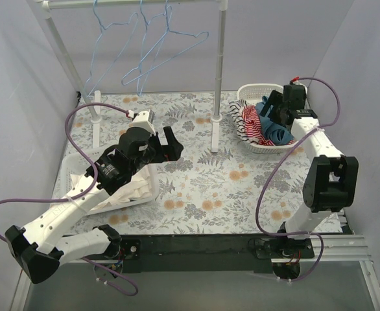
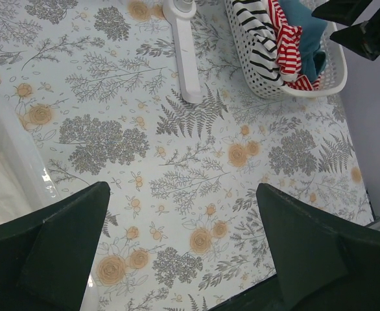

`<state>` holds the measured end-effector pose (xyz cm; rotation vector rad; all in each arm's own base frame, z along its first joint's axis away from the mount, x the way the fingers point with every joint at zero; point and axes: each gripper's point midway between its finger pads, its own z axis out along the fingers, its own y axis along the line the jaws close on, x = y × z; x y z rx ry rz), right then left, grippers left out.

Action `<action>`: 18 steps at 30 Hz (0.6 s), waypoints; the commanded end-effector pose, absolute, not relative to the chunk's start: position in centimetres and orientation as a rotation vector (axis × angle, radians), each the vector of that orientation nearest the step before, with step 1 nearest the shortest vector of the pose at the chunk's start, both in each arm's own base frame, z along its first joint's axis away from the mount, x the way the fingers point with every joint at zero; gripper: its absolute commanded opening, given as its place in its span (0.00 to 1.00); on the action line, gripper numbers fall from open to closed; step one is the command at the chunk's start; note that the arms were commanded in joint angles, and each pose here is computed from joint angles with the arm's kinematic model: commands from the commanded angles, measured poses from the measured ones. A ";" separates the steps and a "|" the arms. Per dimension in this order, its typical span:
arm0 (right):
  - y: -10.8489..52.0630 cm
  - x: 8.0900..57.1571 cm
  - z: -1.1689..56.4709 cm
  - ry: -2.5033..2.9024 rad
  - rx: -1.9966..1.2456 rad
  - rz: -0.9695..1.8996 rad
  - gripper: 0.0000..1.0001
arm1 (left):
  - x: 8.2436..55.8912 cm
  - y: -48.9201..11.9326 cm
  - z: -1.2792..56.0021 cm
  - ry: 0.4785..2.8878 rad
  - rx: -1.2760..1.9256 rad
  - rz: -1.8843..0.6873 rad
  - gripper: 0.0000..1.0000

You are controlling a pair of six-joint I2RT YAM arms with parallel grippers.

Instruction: Place the tank top on the hanger

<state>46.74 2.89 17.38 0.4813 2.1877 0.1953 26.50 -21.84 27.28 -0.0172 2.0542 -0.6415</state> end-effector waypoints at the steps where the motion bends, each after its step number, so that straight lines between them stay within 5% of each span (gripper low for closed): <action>1: 3.0 49.5 17.1 2.158 0.549 0.232 0.81 | 26.6 -20.8 29.2 2.010 -0.049 -0.617 0.98; 4: 2.8 50.4 15.8 2.171 0.578 0.220 0.78 | 26.7 -20.6 29.4 2.004 -0.059 -0.609 0.98; 7: 2.7 51.3 16.5 2.154 0.568 0.219 0.58 | 26.8 -20.3 29.6 1.997 -0.069 -0.594 0.98; 8: 2.7 51.5 17.0 2.143 0.560 0.221 0.47 | 26.9 -20.3 29.7 1.994 -0.072 -0.593 0.98; 9: 2.6 51.6 17.6 2.137 0.552 0.218 0.22 | 27.0 -20.2 29.8 1.989 -0.078 -0.588 0.98; 11: 2.3 51.8 20.7 2.079 0.542 0.212 0.02 | 27.1 -20.2 30.1 1.977 -0.083 -0.589 0.98; 18: 2.1 48.7 36.5 1.762 0.483 0.274 0.01 | 27.7 -20.7 32.3 1.917 -0.077 -0.620 0.93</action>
